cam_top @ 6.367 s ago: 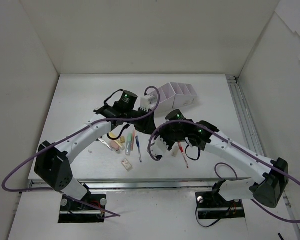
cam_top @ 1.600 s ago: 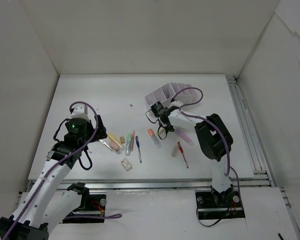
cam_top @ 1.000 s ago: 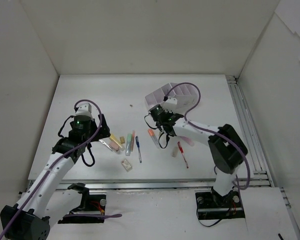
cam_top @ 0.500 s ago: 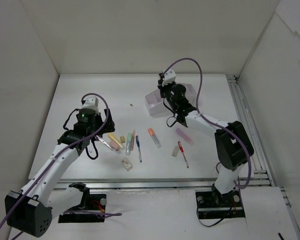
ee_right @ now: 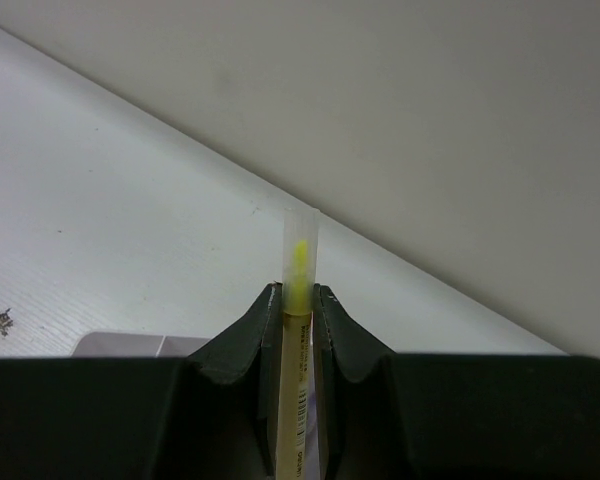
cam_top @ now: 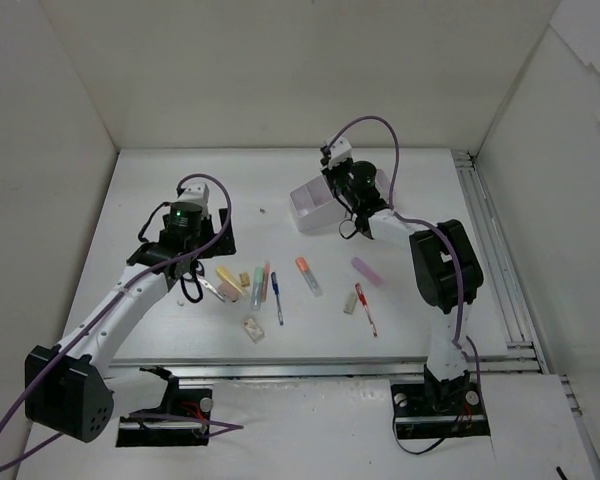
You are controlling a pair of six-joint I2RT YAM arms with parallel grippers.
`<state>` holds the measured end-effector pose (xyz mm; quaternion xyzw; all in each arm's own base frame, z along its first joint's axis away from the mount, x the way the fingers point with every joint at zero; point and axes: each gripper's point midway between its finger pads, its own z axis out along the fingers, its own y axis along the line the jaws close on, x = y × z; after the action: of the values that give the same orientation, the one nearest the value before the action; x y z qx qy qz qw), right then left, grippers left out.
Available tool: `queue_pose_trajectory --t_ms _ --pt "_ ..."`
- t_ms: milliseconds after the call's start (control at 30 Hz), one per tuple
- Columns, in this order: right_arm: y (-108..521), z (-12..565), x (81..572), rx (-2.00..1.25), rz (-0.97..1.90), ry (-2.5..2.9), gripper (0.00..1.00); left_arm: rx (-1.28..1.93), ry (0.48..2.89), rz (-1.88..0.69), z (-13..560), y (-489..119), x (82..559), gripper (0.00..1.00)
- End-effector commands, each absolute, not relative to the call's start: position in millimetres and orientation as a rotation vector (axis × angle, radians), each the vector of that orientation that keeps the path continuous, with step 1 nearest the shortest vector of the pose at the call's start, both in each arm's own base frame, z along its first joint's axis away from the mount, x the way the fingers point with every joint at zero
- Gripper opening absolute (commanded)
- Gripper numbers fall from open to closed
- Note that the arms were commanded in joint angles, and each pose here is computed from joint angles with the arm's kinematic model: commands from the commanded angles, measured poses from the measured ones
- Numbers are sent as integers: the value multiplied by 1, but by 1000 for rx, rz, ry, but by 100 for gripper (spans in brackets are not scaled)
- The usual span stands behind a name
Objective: Sort the stationery into containers
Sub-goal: Place the pen in the storage box.
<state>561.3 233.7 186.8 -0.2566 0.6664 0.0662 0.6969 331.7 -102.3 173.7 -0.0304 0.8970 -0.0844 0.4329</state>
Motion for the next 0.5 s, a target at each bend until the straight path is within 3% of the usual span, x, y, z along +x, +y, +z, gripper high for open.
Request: queue_pose_trajectory --t_ms 0,133,367,467 --pt "233 242 561 -512 154 1314 8 -49 2134 -238 208 -110 350 100" --pt "225 240 552 -494 153 1319 12 -43 2150 -249 204 -113 352 99" --pt "219 264 533 -482 166 1288 42 3 2204 -257 190 -130 353 100" --pt "221 285 518 -487 191 1251 50 40 2228 -267 184 -141 354 100"
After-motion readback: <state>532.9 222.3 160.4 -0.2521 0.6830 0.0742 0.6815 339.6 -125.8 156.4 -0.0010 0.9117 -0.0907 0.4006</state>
